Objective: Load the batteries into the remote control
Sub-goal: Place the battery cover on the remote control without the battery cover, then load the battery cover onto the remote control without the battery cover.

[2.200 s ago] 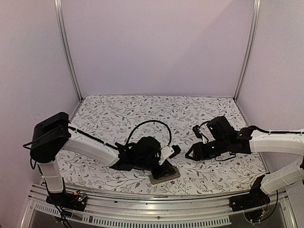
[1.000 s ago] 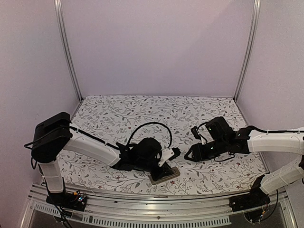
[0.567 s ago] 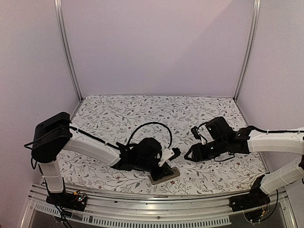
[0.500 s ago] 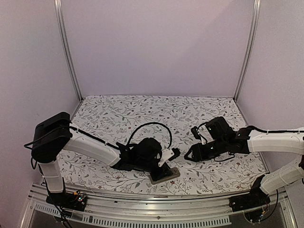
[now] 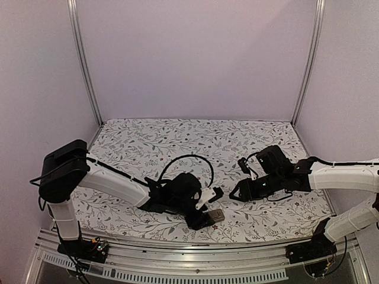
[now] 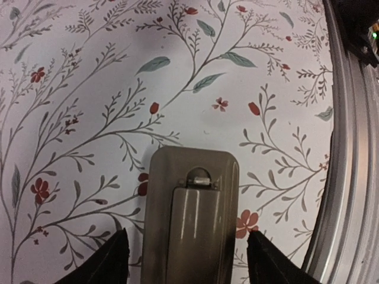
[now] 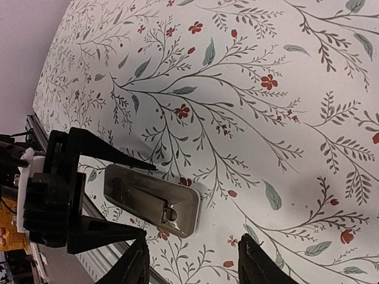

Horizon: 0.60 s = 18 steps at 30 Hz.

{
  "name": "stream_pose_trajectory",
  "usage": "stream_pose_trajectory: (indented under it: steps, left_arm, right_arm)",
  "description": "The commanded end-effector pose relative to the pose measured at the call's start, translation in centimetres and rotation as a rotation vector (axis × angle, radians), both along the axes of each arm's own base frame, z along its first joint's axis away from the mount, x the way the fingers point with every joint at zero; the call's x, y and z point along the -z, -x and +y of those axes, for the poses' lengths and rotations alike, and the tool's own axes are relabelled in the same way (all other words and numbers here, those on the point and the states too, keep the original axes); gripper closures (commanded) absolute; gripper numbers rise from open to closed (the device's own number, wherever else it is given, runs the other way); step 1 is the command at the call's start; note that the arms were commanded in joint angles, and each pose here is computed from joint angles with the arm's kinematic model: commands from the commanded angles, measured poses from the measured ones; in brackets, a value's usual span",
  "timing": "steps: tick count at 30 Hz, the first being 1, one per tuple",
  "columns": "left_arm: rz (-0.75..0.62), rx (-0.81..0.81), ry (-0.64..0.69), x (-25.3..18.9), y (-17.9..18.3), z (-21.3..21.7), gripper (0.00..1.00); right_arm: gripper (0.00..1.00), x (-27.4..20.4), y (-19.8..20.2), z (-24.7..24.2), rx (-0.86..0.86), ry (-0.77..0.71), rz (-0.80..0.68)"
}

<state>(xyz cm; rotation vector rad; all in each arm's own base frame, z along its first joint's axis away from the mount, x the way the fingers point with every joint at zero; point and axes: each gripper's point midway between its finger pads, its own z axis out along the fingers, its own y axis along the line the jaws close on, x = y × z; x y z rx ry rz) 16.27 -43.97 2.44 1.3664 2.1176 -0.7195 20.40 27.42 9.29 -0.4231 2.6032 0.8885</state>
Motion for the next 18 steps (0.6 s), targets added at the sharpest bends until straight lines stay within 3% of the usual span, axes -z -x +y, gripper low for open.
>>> stream_pose_trajectory:
  steps: [1,5,7,10,12,18]
  left_arm:
    - [-0.026,0.029,0.081,-3.0,0.2,-0.6,0.27]
    - [-0.053,0.025,0.141,-5.1,0.1,0.3,0.21]
    - [-0.050,-0.005,0.142,-5.5,-0.2,1.5,0.20]
    - [-0.044,-0.044,0.116,-4.9,-0.3,3.4,0.20]
    - [-0.038,-0.059,0.090,-3.9,0.0,4.8,0.19]
    - [-0.051,-0.046,0.071,-1.8,1.1,7.0,0.16]
  right_arm:
    - [0.50,-0.8,-0.4,0.3,0.013,-0.022,-0.004]
    - [0.49,-0.2,-0.3,0.1,0.051,-0.004,0.038]
    - [0.38,0.3,0.2,0.4,0.055,-0.002,0.062]
    - [0.37,0.8,0.6,1.1,0.058,0.013,0.086]
    - [0.48,0.9,0.6,2.0,0.038,0.025,0.087]
    - [0.97,-2.3,-0.3,4.1,-0.014,-0.030,0.012]
